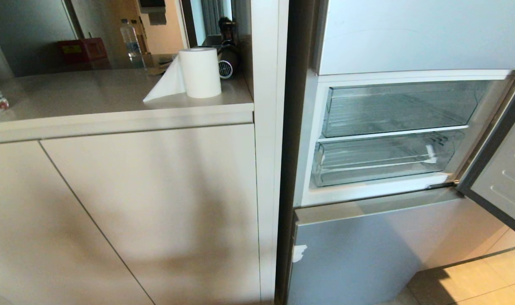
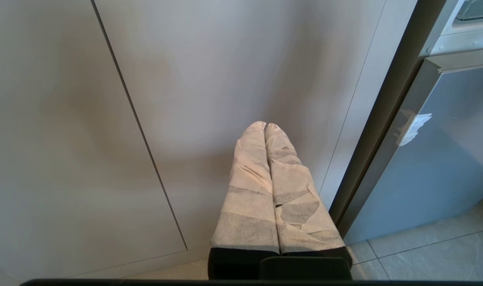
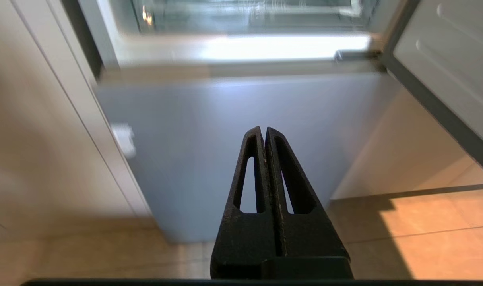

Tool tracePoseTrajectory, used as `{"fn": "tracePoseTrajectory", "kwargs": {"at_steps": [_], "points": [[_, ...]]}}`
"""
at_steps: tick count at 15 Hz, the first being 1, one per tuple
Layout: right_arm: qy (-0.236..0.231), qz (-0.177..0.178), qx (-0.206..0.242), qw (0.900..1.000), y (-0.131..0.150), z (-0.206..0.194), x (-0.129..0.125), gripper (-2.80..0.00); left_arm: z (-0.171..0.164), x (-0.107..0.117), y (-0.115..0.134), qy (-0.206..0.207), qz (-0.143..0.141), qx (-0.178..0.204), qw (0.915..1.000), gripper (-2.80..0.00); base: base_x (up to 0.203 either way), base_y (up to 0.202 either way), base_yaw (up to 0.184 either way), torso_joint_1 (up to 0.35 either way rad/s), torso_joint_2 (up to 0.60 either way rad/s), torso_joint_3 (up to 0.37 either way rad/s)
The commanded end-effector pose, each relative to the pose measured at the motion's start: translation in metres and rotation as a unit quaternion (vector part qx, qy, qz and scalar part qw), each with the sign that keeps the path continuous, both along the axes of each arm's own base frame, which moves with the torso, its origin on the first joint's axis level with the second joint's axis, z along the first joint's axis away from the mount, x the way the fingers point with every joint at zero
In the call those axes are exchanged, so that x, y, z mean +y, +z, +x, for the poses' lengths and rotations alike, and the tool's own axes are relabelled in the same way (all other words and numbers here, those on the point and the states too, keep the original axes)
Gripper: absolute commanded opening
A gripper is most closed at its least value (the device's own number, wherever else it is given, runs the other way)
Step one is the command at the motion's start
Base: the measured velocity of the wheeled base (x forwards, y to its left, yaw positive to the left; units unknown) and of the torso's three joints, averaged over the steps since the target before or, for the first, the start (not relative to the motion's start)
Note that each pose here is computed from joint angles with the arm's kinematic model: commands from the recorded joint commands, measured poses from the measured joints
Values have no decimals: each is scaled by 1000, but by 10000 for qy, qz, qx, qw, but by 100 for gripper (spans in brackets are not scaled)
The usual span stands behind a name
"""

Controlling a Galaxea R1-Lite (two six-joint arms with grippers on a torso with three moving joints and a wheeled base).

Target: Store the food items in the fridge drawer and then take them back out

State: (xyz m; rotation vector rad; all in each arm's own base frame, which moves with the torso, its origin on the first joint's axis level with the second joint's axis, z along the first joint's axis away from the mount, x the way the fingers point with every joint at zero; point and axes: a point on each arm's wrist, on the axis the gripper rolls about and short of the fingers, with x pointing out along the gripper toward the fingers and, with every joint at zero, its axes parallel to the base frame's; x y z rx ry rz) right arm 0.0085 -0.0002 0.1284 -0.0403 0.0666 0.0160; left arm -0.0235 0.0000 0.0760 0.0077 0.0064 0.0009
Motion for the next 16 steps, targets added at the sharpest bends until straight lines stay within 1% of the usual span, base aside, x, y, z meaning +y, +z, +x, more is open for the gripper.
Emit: {"fn": "tracePoseTrajectory", "kwargs": {"at_steps": [1, 2, 3, 4, 10, 12, 14, 16], "points": [[-15, -87, -689, 9976, -27, -29, 0, -280, 0, 0, 0, 3, 0, -1, 10000, -280, 0, 0, 0, 0, 0, 0], [20, -137, -734, 9972, -37, -33, 0, -280, 0, 0, 0, -5, 0, -1, 10000, -280, 0, 0, 0, 0, 0, 0], [7, -191, -607, 9980, -45, -33, 0, -280, 0, 0, 0, -5, 0, -1, 10000, -280, 0, 0, 0, 0, 0, 0], [-45, -242, -341, 9991, -53, -32, 0, -280, 0, 0, 0, -5, 0, -1, 10000, -280, 0, 0, 0, 0, 0, 0], [-55, -281, -298, 9991, -54, -31, 0, -280, 0, 0, 0, -5, 0, -1, 10000, -280, 0, 0, 0, 0, 0, 0], [-72, -209, -305, 9993, -54, -31, 0, -280, 0, 0, 0, -5, 0, -1, 10000, -280, 0, 0, 0, 0, 0, 0], [-82, 13, -318, 9995, -53, -31, 0, -280, 0, 0, 0, -5, 0, -1, 10000, -280, 0, 0, 0, 0, 0, 0], [-90, 40, -319, 9994, -53, -31, 0, -280, 0, 0, 0, 0, 0, -1, 10000, -280, 0, 0, 0, 0, 0, 0]]}}
